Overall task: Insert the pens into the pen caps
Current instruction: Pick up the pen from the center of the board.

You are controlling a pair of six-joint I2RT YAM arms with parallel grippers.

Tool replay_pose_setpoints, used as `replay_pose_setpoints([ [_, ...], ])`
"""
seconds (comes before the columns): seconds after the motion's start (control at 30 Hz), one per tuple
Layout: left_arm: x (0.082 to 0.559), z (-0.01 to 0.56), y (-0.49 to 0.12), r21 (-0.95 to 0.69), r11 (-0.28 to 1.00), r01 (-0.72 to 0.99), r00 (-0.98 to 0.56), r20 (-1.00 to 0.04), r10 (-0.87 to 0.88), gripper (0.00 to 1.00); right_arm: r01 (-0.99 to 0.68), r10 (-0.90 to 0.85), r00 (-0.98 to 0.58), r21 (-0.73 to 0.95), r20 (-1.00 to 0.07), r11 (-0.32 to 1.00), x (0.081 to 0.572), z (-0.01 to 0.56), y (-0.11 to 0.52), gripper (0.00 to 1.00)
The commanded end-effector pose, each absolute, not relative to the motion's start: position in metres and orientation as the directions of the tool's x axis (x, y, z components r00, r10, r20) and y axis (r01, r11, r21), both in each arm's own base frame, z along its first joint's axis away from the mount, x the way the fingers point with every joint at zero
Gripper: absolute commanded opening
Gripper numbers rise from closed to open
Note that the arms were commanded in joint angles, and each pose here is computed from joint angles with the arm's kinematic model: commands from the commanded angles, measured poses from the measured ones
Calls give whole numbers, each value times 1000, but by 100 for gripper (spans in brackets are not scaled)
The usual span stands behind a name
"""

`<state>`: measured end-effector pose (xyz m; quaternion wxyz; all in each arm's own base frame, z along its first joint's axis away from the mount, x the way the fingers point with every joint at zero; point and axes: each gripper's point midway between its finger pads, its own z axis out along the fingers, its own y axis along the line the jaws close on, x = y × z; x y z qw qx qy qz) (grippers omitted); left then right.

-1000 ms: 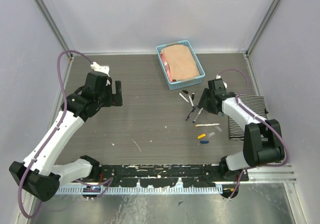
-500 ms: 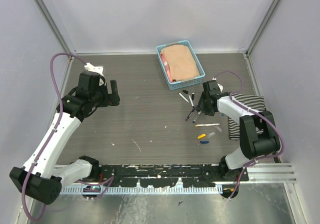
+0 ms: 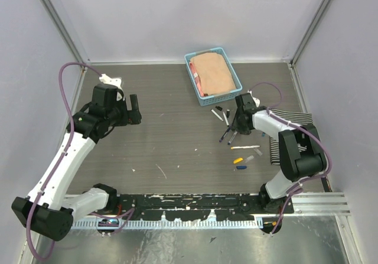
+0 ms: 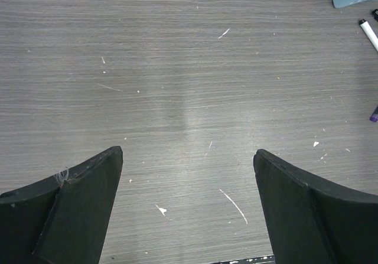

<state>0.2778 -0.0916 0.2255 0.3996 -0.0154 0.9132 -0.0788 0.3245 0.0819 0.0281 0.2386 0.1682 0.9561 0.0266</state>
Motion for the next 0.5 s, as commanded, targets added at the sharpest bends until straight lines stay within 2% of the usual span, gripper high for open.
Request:
replay_pose_setpoints([
  [0.0, 279, 225, -91, -165, 986, 31, -674, -732, -102, 98, 318, 335, -798, 122, -501, 940, 343, 40, 84, 40],
  [0.33, 282, 218, -76, -162, 986, -40, -688, -712, -145, 98, 315, 322, -812, 99, -486, 944, 341, 31, 85, 37],
  [0.47, 283, 221, -68, -177, 981, -75, -670, -720, -181, 98, 315, 319, -818, 92, -479, 945, 340, 27, 84, 33],
])
